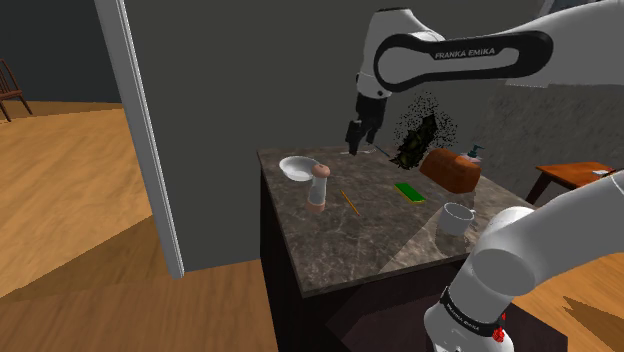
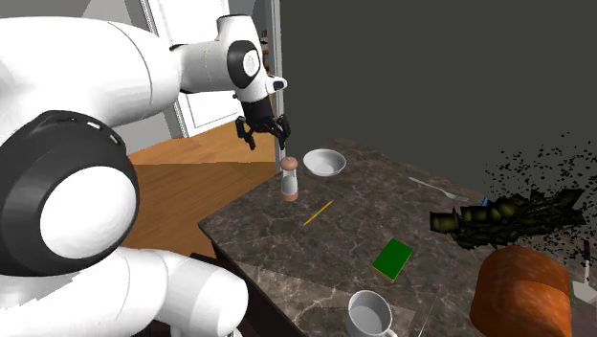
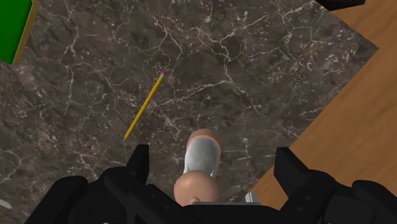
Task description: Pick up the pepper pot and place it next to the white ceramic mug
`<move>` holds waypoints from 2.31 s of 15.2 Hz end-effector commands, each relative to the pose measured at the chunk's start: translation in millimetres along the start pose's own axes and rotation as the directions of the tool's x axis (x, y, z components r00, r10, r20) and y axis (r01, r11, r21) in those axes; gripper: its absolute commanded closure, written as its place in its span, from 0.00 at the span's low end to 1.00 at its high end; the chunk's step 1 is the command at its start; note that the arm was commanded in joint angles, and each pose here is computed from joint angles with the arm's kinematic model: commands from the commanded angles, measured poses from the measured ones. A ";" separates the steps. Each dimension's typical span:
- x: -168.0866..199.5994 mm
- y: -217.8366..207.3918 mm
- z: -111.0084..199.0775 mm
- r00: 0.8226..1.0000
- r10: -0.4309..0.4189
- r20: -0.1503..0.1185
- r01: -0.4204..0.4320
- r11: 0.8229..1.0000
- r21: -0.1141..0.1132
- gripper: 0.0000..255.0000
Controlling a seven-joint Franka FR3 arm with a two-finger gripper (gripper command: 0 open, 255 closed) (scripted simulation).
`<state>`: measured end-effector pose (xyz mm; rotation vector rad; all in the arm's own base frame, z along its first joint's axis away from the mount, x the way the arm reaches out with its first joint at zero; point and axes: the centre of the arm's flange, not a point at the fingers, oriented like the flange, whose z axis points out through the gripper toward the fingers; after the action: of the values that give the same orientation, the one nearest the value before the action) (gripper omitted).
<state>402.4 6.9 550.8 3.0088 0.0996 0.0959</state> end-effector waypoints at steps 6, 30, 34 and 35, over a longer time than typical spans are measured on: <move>70.5 1.5 67.1 0.999 -0.043 0.029 0.044 0.999 -0.006 0.00; 128.9 1.1 165.8 0.995 -0.081 0.055 0.081 0.997 -0.011 1.00; 128.9 1.3 165.5 0.995 -0.081 0.055 0.081 0.997 -0.011 1.00; 128.9 1.4 165.5 0.995 -0.081 0.055 0.081 0.997 -0.011 1.00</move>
<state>542.2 -6.5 395.0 2.9867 0.2143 0.0071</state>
